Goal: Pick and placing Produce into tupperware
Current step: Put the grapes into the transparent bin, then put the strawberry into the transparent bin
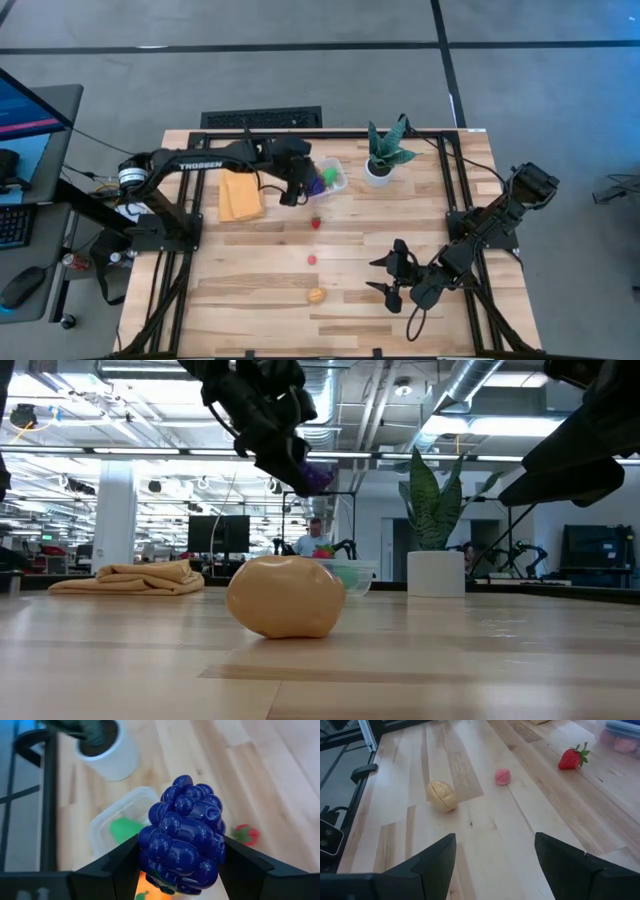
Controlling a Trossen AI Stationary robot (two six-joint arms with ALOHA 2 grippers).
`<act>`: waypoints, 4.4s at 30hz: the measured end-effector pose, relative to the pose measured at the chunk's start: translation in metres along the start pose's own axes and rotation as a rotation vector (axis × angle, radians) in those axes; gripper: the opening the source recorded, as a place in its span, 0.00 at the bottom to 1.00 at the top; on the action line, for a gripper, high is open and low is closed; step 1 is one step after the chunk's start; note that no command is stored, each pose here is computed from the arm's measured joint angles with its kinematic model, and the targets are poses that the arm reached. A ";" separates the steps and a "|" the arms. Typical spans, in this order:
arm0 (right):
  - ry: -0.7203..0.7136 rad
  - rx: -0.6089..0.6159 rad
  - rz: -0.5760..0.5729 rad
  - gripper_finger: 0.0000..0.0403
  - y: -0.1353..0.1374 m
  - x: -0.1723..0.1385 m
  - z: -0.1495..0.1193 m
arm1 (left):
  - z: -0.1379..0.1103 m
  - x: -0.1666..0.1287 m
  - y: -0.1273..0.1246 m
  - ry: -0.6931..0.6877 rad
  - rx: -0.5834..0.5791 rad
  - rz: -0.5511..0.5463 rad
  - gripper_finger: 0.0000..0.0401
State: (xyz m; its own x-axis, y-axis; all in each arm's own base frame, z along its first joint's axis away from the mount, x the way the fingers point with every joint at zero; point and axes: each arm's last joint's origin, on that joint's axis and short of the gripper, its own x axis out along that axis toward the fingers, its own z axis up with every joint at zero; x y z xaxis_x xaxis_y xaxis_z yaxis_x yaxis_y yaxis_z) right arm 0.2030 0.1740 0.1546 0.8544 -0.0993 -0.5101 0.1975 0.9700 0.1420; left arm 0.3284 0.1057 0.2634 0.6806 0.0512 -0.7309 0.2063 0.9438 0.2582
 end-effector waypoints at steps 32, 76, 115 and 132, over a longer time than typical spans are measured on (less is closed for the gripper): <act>0.010 -0.017 -0.026 0.66 -0.003 0.001 -0.001 | -0.035 0.063 0.058 0.010 0.037 0.269 0.55; 0.004 -0.021 -0.046 0.66 -0.005 0.002 -0.001 | -0.047 0.091 0.055 0.029 0.075 0.191 0.66; 0.004 -0.021 -0.046 0.66 -0.005 0.002 -0.001 | 0.012 0.046 0.033 0.220 -0.050 -0.229 0.66; 0.003 -0.019 -0.045 0.66 -0.005 0.002 -0.001 | 0.007 0.035 -0.004 0.320 -0.226 -0.616 0.66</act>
State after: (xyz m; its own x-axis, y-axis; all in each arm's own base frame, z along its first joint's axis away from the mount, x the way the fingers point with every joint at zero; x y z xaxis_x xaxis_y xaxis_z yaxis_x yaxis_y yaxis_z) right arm 0.2033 0.1694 0.1524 0.8432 -0.1427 -0.5184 0.2268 0.9685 0.1024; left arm 0.3562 0.1016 0.2413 0.2422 -0.4503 -0.8594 0.3119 0.8749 -0.3706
